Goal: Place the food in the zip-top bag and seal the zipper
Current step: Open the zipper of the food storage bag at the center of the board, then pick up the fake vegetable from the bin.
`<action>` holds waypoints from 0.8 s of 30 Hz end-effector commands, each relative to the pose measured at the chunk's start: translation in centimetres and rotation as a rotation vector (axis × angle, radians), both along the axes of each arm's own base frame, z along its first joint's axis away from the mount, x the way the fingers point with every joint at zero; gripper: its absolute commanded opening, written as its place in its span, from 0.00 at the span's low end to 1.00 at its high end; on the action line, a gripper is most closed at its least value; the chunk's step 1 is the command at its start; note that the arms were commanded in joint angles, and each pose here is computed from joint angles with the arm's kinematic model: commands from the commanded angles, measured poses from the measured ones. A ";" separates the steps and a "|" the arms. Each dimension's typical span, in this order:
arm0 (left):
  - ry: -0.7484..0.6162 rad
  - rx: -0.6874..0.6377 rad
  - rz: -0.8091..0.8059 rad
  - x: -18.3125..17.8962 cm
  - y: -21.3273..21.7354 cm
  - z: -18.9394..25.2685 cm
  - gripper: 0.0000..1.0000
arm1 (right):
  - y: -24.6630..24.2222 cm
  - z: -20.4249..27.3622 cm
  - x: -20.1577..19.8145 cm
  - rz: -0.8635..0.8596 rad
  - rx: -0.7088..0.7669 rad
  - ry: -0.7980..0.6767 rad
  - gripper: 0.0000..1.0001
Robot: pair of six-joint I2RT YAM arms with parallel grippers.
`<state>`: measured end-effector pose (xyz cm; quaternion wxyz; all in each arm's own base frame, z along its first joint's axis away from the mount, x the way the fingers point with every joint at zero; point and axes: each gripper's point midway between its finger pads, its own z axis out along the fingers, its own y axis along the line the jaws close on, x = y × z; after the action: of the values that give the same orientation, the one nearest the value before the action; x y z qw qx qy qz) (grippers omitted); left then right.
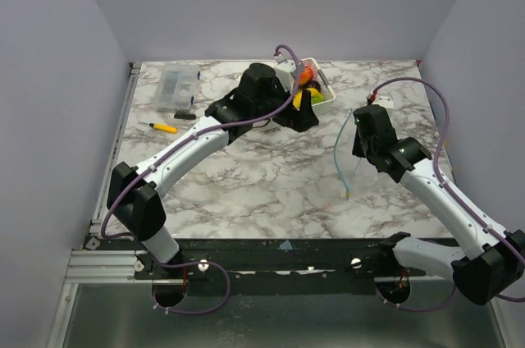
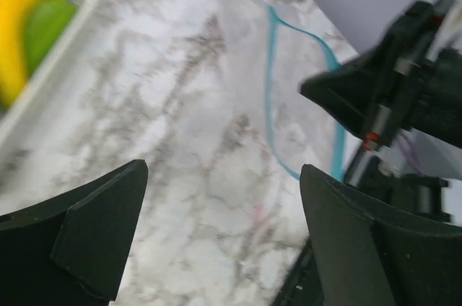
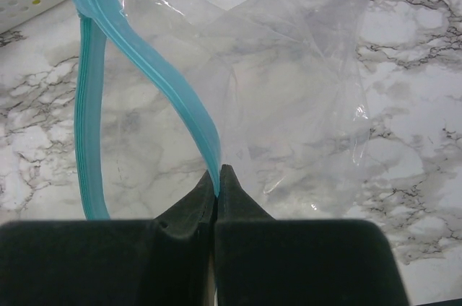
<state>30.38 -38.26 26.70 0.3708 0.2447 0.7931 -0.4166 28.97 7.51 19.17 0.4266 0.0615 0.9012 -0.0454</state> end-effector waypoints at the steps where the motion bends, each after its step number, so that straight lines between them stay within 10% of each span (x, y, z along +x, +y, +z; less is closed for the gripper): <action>1: -0.204 0.230 0.148 6.8 5.1 -0.1 0.89 | -0.2 1.2 0.2 0.004 0.001 -0.048 0.01; 11: -0.422 0.679 0.219 17.1 7.9 -2.7 0.94 | 0.0 2.3 0.3 0.035 0.001 -0.061 0.01; 24: -0.404 0.811 0.210 22.4 6.6 -9.1 0.99 | 0.4 1.1 0.7 0.055 -0.029 -0.010 0.01</action>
<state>52.19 -32.58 18.70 0.4450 0.3646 0.8179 -0.0053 29.24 7.49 19.78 0.4320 0.0396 0.8995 -0.0518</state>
